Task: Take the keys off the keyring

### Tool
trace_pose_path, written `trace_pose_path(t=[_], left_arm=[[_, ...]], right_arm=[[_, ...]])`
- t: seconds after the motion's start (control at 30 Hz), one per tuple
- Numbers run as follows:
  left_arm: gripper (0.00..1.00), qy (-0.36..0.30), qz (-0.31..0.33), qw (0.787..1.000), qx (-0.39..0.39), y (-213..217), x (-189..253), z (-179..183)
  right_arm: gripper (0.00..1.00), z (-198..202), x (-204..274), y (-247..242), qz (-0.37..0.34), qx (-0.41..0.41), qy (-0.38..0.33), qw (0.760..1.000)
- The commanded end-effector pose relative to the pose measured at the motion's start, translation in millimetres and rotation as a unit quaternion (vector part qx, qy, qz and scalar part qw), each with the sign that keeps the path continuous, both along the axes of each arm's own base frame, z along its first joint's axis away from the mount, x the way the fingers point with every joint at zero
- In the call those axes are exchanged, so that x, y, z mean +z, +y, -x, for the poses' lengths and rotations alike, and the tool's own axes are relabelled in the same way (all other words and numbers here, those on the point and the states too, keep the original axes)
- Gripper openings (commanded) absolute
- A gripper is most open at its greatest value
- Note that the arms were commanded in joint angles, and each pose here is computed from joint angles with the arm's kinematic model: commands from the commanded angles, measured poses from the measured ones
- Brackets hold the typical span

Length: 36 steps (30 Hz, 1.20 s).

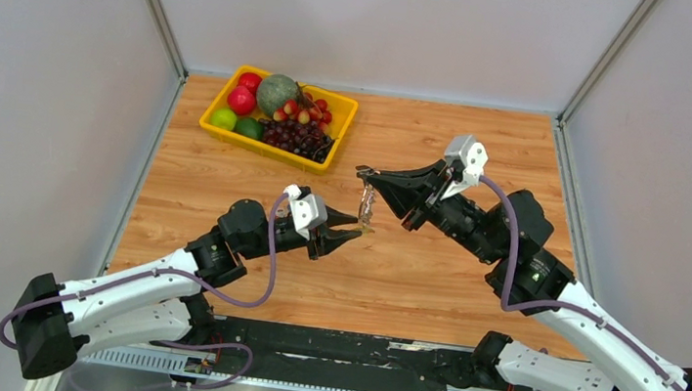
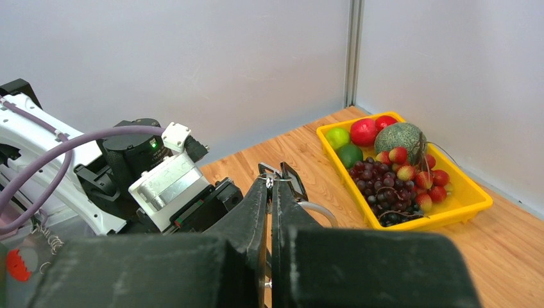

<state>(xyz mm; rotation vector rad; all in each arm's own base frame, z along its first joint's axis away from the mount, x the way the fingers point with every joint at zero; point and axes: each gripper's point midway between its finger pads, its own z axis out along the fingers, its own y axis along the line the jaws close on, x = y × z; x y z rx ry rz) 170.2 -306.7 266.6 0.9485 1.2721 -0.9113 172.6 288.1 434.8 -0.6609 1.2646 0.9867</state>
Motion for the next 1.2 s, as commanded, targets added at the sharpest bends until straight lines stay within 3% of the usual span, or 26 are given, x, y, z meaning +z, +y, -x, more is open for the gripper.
trace_pose_path(t=[0.0, 0.2, 0.4, 0.9, 1.07, 1.17], left_arm=[[0.39, -0.018, 0.025, 0.999, -0.009, -2.2, 19.7, 2.9], [0.39, -0.013, 0.025, 1.000, -0.013, -3.1, 17.3, 4.0], [0.55, -0.013, 0.029, 0.999, -0.023, -4.3, 18.5, 7.3], [0.55, -0.007, 0.025, 0.998, -0.064, -17.9, 17.5, 14.8], [0.48, -0.009, 0.027, 0.998, -0.063, -19.8, 18.7, 12.7], [0.34, -0.010, 0.029, 0.997, -0.065, -21.3, 21.1, 12.6]], right_arm=[[0.00, 12.0, 39.1, -11.9, -0.048, 0.006, -0.029, 0.998], [0.00, 12.6, 41.6, -12.7, -0.051, 0.007, -0.030, 0.998], [0.00, 12.7, 42.4, -11.6, -0.052, 0.009, -0.029, 0.998], [0.00, 12.6, 43.2, -10.5, -0.052, 0.010, -0.029, 0.998], [0.00, 14.0, 44.2, -9.9, -0.053, 0.014, -0.029, 0.998], [0.00, 14.1, 44.0, -9.7, -0.053, 0.015, -0.029, 0.998]])
